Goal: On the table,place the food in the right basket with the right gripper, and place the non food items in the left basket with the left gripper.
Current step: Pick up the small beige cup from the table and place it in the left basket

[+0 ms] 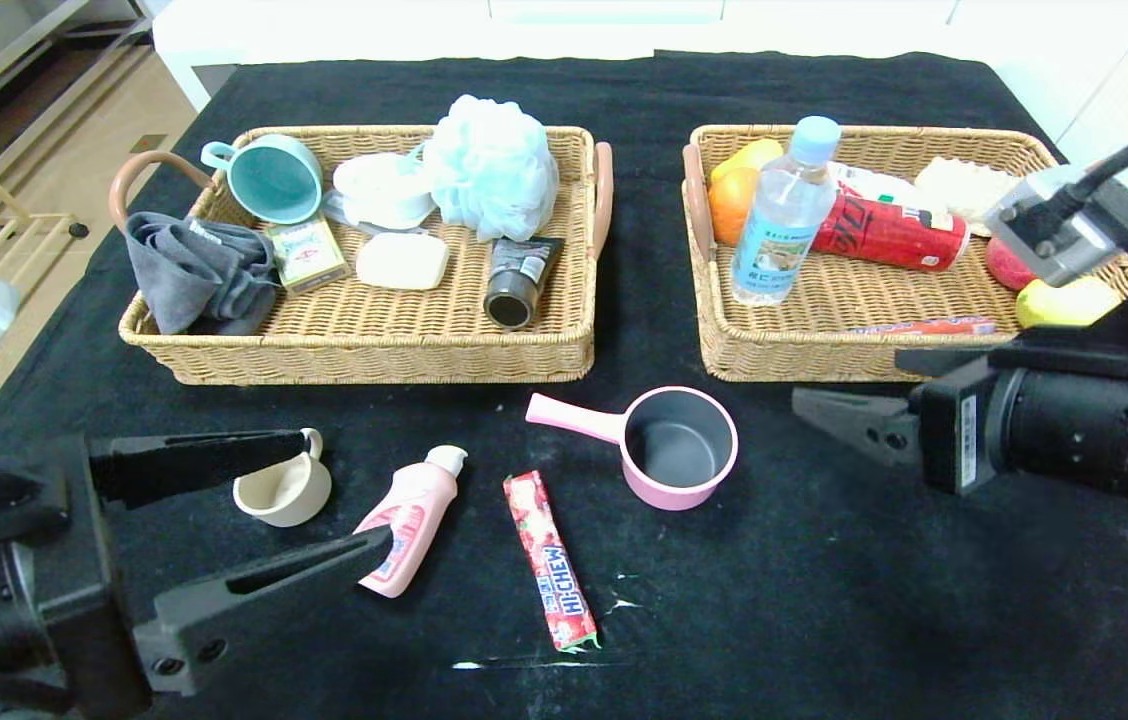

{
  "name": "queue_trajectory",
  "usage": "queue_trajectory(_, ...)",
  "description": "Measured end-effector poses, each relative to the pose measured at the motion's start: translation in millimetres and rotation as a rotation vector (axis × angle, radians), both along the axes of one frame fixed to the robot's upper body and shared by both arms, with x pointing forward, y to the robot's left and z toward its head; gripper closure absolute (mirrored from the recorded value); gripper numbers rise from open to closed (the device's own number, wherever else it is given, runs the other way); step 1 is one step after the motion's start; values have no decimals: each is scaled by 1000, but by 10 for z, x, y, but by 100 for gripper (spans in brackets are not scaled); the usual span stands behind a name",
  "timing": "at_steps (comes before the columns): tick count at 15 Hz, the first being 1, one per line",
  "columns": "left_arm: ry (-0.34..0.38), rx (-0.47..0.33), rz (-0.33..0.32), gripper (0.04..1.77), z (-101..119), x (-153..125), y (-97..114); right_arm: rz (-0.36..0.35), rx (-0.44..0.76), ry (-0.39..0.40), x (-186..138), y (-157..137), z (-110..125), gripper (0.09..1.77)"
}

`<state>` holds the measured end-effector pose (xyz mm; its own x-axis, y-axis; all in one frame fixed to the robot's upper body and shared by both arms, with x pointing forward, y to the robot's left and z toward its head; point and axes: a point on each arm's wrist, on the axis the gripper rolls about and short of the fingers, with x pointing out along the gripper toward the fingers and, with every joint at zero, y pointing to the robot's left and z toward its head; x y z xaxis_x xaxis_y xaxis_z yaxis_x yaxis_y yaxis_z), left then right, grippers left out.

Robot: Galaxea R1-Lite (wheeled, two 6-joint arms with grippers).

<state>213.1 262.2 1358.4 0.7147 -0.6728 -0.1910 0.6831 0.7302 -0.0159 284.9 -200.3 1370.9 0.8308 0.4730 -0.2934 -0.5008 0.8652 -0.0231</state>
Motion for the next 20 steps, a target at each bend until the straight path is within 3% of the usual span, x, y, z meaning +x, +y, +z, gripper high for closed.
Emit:
queue_trajectory(4, -24, 9, 8, 9, 34, -45, 23, 187, 13, -25, -336, 14, -118, 16)
queue_trajectory(10, -44, 19, 9, 9, 49, -78, 35, 299, -11, -25, -621, -252, -303, 16)
queue_trajectory(15, -33, 33, 45, 9, -5, -85, 48, 312, 30, -87, -620, -485, -380, 16)
queue_trajectory(20, -24, 79, 141, 9, 77, -36, 48, 281, 45, -109, -589, -576, -364, 16)
